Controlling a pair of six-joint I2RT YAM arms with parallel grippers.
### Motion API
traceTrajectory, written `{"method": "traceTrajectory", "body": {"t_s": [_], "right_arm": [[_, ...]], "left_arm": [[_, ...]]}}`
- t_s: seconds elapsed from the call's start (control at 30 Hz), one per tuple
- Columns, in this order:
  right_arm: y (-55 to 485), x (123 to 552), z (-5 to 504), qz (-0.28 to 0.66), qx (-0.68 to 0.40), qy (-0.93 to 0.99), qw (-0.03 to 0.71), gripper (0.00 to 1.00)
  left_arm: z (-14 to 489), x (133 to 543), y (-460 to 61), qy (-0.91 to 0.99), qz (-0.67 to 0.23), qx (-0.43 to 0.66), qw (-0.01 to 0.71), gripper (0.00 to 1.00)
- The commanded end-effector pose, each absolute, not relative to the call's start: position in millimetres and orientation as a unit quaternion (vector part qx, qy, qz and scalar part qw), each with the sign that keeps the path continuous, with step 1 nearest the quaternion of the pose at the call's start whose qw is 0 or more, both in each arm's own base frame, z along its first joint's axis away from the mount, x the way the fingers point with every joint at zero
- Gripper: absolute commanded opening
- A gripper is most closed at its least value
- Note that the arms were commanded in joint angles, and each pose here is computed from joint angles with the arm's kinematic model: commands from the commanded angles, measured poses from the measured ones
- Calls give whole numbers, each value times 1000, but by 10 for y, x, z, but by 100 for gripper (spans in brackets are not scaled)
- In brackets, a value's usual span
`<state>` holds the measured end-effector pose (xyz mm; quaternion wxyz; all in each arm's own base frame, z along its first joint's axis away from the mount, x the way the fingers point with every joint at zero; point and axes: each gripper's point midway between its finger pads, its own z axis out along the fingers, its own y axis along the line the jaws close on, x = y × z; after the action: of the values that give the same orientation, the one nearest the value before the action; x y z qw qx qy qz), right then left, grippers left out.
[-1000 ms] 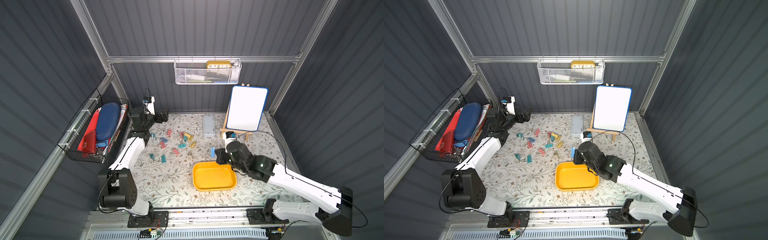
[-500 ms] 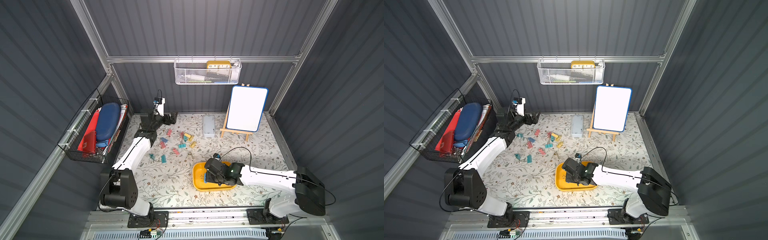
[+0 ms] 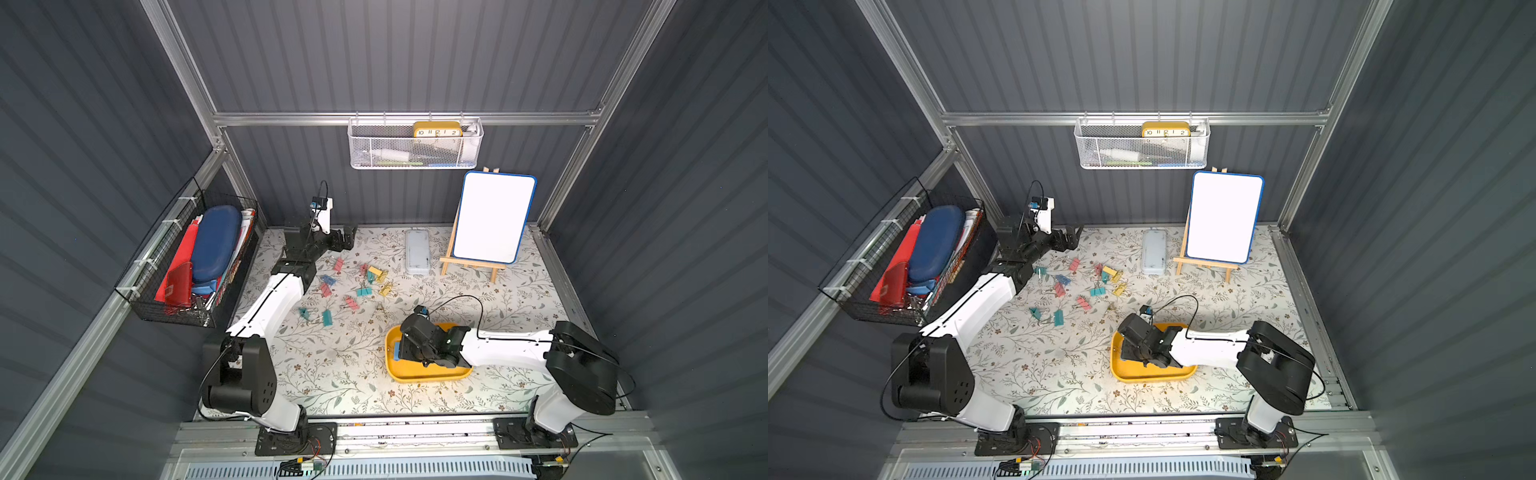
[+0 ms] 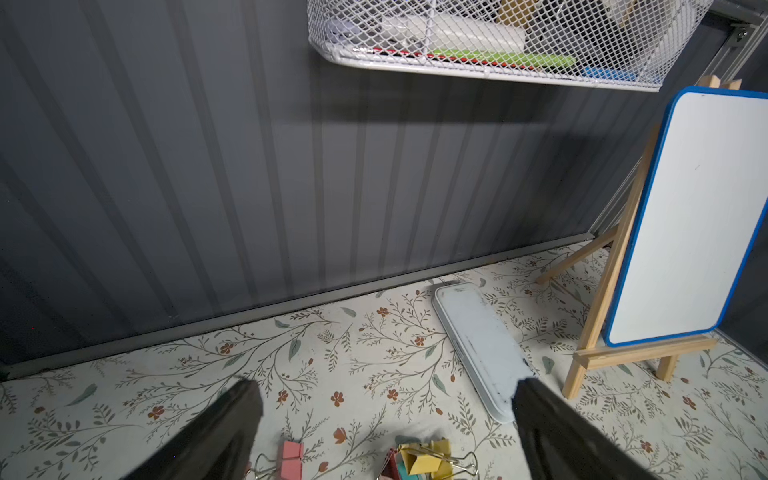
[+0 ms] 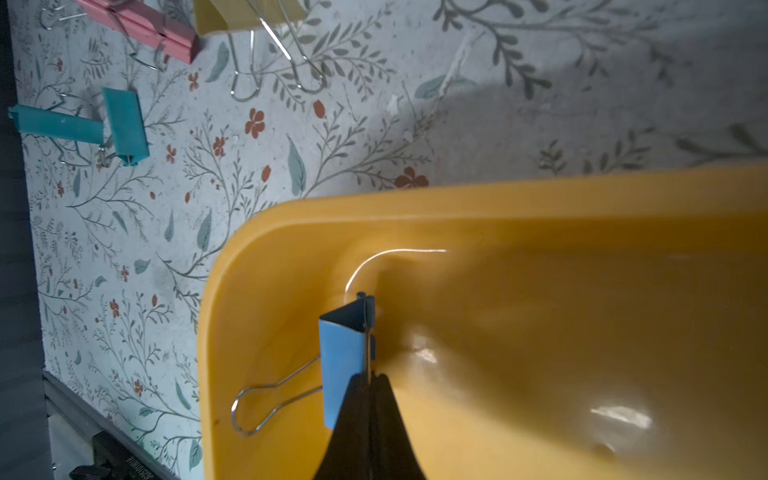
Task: Put the binder clips in the storage box
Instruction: Place the binder clip in the storage box, then pick up the binder clip at the center of the board.
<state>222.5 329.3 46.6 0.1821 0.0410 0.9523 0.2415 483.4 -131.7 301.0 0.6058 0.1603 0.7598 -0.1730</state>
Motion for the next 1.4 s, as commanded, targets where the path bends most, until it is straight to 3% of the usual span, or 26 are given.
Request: {"method": "traceTrajectory", "body": {"t_s": [0.0,0.17,0.3,0.47,0.67,0.8,0.97,1.07,1.27,1.37], "right_arm": [[3225,2193,340,227,24,959,171,0],[3011,2182,416,190,13,963,190,24],[2800,2268,711,157,5,958,239,33],[2601,2519,1371,164,40,932,321,32],[2821,3185,1700,309,143,894,292,29],[3051,3683,1631,348,167,884,265,31],[3305,4104,1329,374,189,876,238,47],[3435,4217,1098,382,193,880,208,50],[3591,4357,711,382,205,885,172,49],[3582,4412,591,377,208,886,171,38]], "left_arm": [[3119,4871,-1302,753,-164,164,616,99],[3135,4862,-1294,752,-162,163,618,99],[3112,4856,-1314,753,-167,166,614,99],[3122,4903,-1253,756,-153,152,619,99],[3135,4904,-1222,756,-146,143,622,99],[3176,4867,-1258,756,-130,143,626,99],[3262,4834,-1229,749,-123,141,636,99],[3240,4824,-1312,747,-147,149,631,99],[3140,4877,-1370,755,-163,151,617,99],[3142,4869,-1370,754,-164,151,618,99]]}}
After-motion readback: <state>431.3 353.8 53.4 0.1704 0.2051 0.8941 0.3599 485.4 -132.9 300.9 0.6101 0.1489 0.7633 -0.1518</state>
